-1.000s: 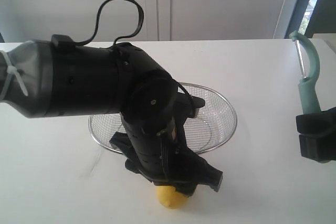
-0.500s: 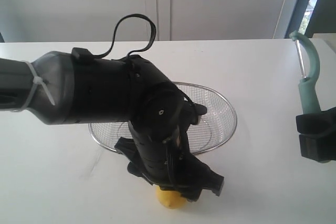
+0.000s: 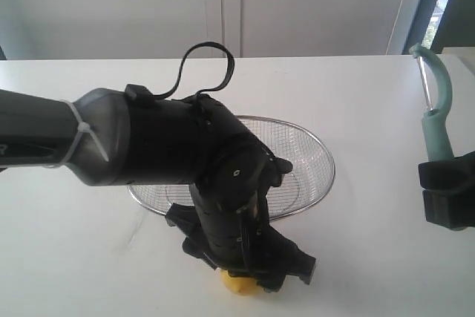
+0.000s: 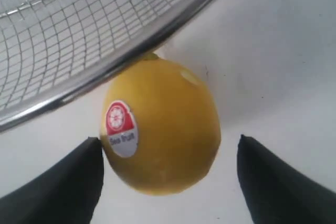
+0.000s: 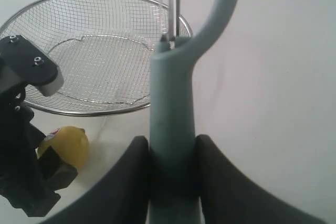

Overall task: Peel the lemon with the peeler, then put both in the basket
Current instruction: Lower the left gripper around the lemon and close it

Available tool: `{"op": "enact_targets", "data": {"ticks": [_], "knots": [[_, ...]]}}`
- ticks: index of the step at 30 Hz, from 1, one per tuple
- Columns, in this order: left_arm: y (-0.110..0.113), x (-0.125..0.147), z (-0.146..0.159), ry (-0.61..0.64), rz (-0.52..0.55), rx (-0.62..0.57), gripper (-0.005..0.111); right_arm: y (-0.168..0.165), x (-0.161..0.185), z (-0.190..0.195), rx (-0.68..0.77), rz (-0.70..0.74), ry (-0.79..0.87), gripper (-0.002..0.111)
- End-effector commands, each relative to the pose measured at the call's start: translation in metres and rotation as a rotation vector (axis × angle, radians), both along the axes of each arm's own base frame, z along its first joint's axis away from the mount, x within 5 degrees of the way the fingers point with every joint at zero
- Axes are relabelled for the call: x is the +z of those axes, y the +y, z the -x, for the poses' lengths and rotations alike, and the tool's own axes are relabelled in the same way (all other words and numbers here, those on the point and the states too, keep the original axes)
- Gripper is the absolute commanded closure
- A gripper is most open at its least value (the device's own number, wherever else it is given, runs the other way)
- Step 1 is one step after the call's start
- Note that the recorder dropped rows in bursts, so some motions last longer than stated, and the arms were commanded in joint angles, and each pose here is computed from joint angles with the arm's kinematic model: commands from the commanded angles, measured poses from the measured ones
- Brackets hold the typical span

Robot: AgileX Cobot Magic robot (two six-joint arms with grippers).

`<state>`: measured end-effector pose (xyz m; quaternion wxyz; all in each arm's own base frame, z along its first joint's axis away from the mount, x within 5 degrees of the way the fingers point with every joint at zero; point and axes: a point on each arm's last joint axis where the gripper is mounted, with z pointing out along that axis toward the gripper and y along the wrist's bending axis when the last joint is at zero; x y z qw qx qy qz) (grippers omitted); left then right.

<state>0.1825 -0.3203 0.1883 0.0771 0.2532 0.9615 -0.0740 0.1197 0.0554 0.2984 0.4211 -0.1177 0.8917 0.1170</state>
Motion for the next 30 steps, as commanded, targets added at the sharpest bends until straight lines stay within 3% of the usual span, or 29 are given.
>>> {"op": "enact_targets", "data": {"ticks": [1,5,20,30], "knots": [[-0.003,-0.004,-0.001,-0.012,-0.002,-0.002,0.033,0.0,0.002,0.0,0.006,0.006,-0.021,0.108],[-0.007,-0.003,-0.003,-0.037,0.039,-0.004,0.033,0.0,0.002,0.0,0.006,0.006,-0.021,0.108],[-0.007,-0.023,-0.007,-0.074,-0.057,-0.199,0.033,0.0,0.002,0.0,0.006,0.006,-0.021,0.108],[-0.01,-0.033,-0.009,-0.081,-0.056,-0.23,0.033,0.0,0.002,0.0,0.006,0.006,-0.021,0.108]]}}
